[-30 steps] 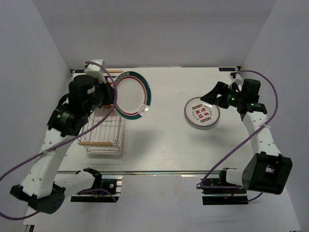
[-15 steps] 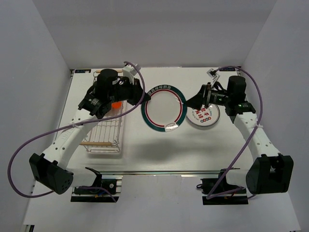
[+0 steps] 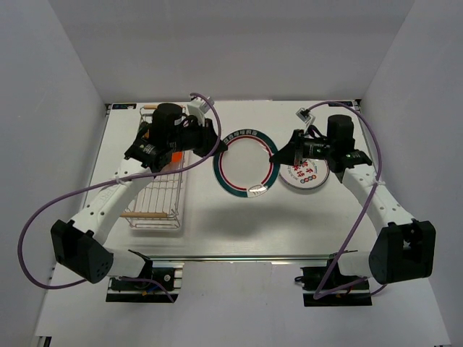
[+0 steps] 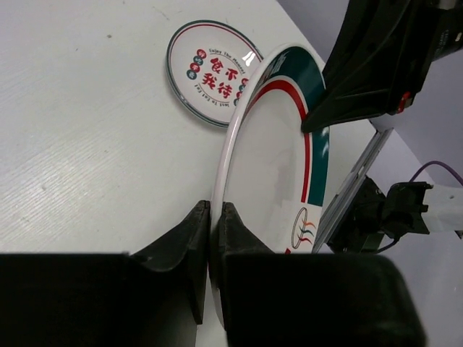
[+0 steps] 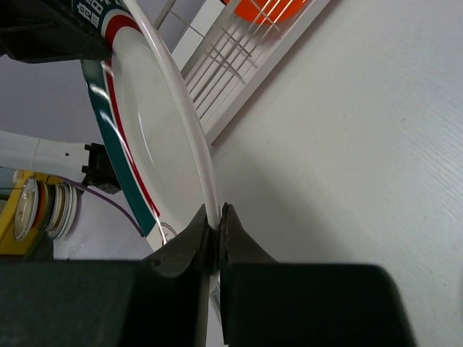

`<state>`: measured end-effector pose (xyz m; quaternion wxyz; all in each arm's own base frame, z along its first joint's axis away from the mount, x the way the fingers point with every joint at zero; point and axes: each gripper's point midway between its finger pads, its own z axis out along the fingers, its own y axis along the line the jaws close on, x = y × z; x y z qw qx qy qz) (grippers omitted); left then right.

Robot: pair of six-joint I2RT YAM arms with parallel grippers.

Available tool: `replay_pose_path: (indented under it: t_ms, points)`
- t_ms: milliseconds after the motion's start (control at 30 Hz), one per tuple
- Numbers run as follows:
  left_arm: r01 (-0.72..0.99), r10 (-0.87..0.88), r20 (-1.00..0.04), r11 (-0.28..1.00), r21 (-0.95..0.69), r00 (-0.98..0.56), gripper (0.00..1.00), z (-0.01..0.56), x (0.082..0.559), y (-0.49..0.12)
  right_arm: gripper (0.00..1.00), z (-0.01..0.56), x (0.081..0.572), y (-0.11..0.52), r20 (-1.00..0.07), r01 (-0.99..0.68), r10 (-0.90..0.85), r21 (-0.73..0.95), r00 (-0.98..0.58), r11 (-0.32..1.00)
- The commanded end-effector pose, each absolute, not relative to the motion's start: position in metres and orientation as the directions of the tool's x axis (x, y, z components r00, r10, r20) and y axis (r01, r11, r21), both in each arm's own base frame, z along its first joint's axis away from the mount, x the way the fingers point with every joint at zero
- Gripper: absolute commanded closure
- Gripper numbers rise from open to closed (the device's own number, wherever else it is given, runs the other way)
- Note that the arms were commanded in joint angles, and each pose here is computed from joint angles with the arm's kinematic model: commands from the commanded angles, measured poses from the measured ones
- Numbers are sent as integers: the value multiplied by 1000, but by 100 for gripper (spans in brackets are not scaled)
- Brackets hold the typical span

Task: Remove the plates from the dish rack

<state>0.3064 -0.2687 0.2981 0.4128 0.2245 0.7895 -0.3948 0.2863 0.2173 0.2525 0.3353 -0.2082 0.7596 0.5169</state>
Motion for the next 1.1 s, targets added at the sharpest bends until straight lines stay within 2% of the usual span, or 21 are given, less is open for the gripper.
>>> replay_pose_path:
  t_ms: [0,67,100,167,267,300,333,433,533,667,800,1067]
  points:
    - [665,-10,-843,610,-432,-539,74,321,308,-264,100,256,303,211,-732,-639,62,630,-678,441]
    - [634,-8,-833,645,-427,-553,39,317,313,-260,100,256,310,206,-734,-615,75,616,-675,492]
    - [598,-12,-830,687,-413,-558,3,316,318,-253,100,256,315,201,-738,-597,88,603,-669,529]
    - [556,-25,-829,730,-397,-559,2,315,322,-245,100,251,327,186,-740,-525,123,574,-662,628]
    - [421,-62,-831,840,-342,-552,2,312,334,-217,100,245,335,169,-713,-432,156,568,-684,700]
    - [351,-84,-819,875,-333,-568,2,308,332,-204,100,246,338,165,-706,-407,168,567,-687,717]
    - [208,-124,-834,939,-273,-538,2,306,343,-177,100,238,346,151,-692,-337,197,556,-695,760]
    - [-98,-213,-822,977,-190,-528,2,290,340,-121,100,215,357,121,-636,-168,277,547,-720,820]
    - [-244,-244,-812,961,-129,-531,2,278,327,-90,100,191,362,91,-595,-31,331,514,-732,857]
    - [-281,-254,-802,953,-112,-541,2,270,313,-79,100,174,367,43,-582,133,416,465,-699,875]
    - [-250,-275,-814,954,-166,-512,2,272,306,-81,100,153,365,18,-545,236,477,453,-690,860]
    - [-273,-278,-811,950,-152,-515,2,270,302,-76,100,131,371,8,-498,275,497,454,-710,847]
